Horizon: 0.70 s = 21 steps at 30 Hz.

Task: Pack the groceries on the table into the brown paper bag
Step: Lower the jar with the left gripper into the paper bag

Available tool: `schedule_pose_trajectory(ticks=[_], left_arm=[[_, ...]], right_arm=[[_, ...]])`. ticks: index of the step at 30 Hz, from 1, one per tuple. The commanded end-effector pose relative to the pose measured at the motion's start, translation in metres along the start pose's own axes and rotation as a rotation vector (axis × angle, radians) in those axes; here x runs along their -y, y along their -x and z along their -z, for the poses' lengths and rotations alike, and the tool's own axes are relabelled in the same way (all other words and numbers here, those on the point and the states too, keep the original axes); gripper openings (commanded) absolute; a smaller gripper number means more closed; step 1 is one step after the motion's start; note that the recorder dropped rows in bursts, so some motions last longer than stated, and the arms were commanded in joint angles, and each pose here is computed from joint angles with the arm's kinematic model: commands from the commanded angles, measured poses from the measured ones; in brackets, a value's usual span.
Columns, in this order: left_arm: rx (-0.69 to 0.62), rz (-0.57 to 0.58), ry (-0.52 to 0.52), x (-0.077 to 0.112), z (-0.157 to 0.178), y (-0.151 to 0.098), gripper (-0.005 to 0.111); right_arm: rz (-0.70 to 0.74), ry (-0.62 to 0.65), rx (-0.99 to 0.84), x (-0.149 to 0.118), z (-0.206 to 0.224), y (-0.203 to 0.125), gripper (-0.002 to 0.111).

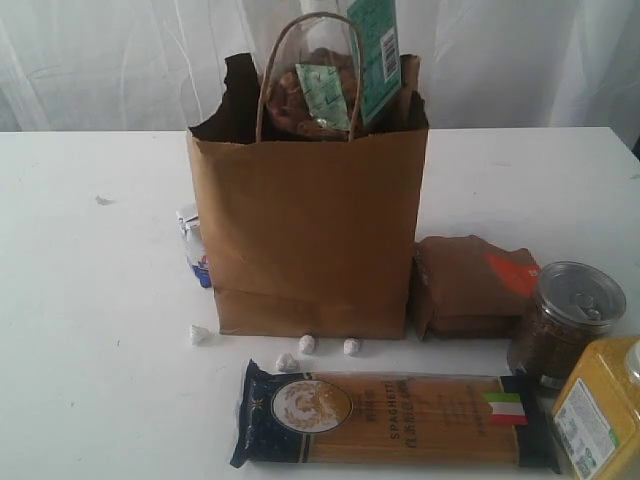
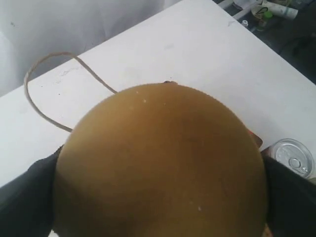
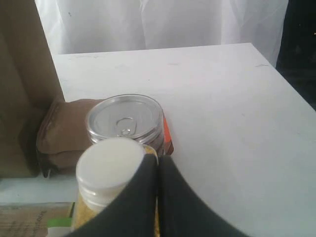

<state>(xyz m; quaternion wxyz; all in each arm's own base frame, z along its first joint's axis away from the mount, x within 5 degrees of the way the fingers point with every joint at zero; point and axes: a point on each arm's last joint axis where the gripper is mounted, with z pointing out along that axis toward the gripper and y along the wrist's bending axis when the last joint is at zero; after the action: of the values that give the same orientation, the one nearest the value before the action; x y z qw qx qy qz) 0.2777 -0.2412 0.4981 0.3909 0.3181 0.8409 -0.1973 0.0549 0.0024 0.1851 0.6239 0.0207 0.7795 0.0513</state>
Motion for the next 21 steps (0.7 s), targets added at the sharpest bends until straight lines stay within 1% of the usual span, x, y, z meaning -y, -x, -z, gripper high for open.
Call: schedule_pose_trajectory(ticks=[1, 3, 9, 14, 17, 21], left_arm=[[-0.006, -0.007, -0.017, 0.003, 0.004, 0.000, 0.000], [-0.020, -0.007, -0.012, 0.002, -0.001, -0.001, 0.000], [-0.133, -0.004, 0.003, -0.003, -0.030, -0.010, 0.000], [-0.169, -0.004, 0.020, -0.006, -0.050, -0.014, 0.000], [-0.215, -0.004, 0.036, -0.009, -0.062, -0.018, 0.000], [-0.226, -0.008, 0.047, -0.011, -0.068, -0.020, 0.000]], right_arm=[[0.001, -0.005, 0.016, 0.000, 0.001, 0.002, 0.000], [0.001, -0.005, 0.016, 0.000, 0.001, 0.002, 0.000], [0.001, -0.005, 0.016, 0.000, 0.001, 0.002, 0.000], [0.001, -0.005, 0.016, 0.000, 0.001, 0.002, 0.000], [0.001, -0.005, 0.016, 0.000, 0.001, 0.002, 0.000], [0.001, -0.005, 0.016, 0.000, 0.001, 0.002, 0.000]])
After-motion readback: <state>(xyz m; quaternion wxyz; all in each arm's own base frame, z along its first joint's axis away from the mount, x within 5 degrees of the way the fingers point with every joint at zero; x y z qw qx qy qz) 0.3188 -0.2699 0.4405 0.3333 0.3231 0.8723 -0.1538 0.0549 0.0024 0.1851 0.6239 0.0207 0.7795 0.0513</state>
